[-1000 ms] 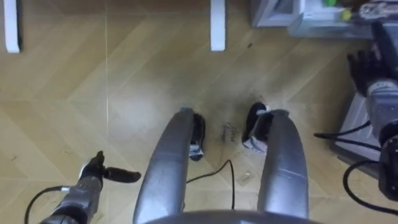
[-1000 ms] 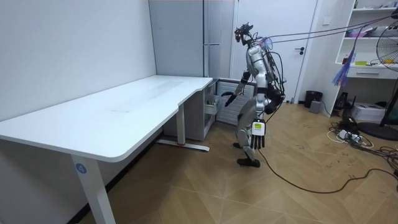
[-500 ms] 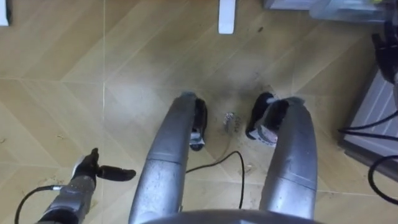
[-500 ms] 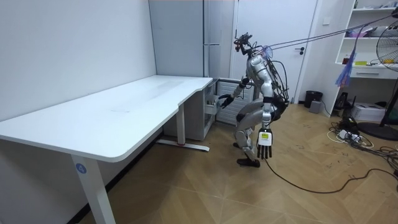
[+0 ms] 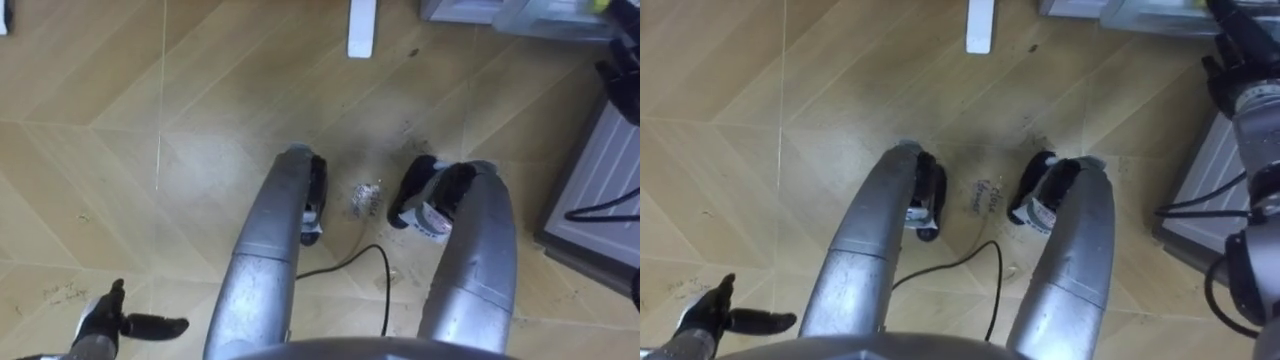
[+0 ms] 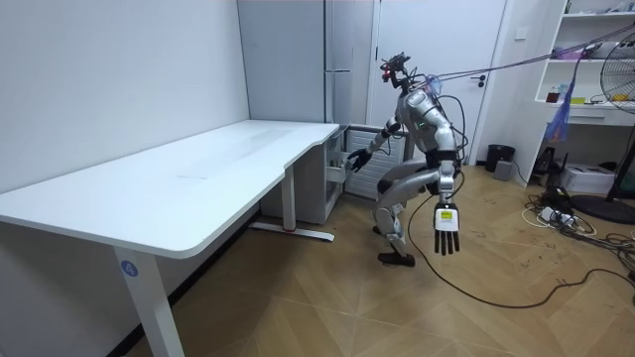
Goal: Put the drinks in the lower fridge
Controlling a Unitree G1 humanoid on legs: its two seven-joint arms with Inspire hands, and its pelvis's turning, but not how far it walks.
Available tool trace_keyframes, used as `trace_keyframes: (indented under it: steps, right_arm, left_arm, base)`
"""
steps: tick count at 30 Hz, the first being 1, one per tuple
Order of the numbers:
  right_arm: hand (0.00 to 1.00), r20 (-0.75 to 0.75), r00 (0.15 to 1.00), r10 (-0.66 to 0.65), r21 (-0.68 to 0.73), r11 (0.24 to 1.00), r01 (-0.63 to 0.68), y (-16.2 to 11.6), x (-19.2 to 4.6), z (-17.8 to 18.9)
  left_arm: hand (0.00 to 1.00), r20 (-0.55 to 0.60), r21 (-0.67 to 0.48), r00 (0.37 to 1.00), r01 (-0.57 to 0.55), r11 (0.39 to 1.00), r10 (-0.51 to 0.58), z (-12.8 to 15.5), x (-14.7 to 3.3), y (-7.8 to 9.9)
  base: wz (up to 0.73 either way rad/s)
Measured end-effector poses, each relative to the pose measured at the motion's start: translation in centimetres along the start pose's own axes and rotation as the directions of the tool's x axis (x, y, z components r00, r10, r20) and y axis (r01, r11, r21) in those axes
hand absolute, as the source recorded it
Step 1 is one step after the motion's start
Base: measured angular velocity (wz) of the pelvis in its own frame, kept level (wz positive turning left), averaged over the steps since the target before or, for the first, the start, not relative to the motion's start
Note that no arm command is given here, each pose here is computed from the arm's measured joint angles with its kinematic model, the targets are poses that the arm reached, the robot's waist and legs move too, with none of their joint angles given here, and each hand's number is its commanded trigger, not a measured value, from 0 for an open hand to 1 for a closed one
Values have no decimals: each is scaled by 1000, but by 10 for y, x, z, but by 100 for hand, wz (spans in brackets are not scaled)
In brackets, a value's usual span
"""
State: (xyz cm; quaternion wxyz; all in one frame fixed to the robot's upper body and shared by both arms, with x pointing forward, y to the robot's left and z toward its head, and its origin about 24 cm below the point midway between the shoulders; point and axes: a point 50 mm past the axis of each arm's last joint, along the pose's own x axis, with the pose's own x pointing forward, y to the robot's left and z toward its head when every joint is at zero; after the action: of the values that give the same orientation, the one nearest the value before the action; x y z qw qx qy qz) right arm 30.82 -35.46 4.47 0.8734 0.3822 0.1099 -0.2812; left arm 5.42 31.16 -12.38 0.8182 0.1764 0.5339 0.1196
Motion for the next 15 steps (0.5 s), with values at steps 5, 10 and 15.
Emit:
trace_keyframes:
  steps: [5,10,15]
  right_arm:
    - [0,3,997,77,-18,997,-77,27,0,4]
    - [0,60,990,126,-26,992,-125,51,1,15]
    - [0,80,986,147,-30,989,-145,58,0,17]
  left_arm:
    - [0,-1,21,1000,-3,1000,3,-10,-7,6]
    - [0,16,45,1000,-24,999,23,-7,-8,17]
    - [0,-18,60,1000,-23,998,24,-23,-15,20]
  base:
    - [3]
    - [5]
    - [14]
